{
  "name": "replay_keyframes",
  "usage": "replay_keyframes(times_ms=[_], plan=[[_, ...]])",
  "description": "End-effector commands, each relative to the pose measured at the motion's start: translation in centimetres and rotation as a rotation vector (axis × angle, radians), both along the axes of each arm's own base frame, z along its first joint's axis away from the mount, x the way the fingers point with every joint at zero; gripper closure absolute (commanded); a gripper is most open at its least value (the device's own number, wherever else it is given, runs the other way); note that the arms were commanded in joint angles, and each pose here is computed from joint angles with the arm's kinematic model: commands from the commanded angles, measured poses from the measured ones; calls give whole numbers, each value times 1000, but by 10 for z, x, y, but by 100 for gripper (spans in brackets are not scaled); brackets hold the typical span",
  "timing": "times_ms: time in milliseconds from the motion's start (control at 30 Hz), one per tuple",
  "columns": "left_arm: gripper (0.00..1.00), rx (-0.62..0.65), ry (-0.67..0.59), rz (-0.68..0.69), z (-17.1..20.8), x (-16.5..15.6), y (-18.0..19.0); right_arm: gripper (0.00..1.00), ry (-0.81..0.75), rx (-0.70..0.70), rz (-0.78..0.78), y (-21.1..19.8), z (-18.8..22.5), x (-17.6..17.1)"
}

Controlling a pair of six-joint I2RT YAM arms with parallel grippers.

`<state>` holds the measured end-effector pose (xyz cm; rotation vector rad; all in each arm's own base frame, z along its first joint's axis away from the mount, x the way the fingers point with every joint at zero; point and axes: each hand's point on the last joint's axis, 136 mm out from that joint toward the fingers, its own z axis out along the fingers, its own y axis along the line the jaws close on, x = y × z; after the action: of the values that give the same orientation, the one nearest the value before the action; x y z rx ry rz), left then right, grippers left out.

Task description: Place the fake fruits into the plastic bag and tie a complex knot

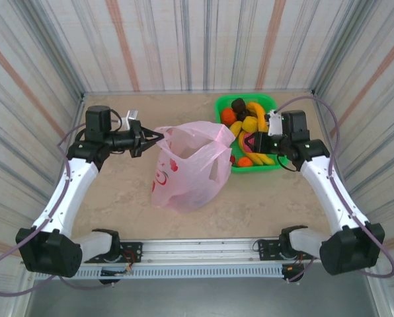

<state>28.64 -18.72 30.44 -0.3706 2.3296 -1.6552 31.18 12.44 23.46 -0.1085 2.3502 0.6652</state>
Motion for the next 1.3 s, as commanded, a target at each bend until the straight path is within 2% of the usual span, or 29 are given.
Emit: replay_keyframes(times_ms=[0, 367, 600, 1267], plan=[[100, -8, -30, -17, 6, -7, 1, 44, -10, 74, 50, 8, 12, -21], [100, -11, -27, -15, 4, -6, 1, 44, -59, 177, 148, 22, 24, -67], [100, -11, -28, -15, 5, -7, 1, 44, -73, 227, 258, 52, 18, -84], [100, -14, -32, -20, 6, -8, 1, 44, -165, 233, 466, 139, 30, -78]])
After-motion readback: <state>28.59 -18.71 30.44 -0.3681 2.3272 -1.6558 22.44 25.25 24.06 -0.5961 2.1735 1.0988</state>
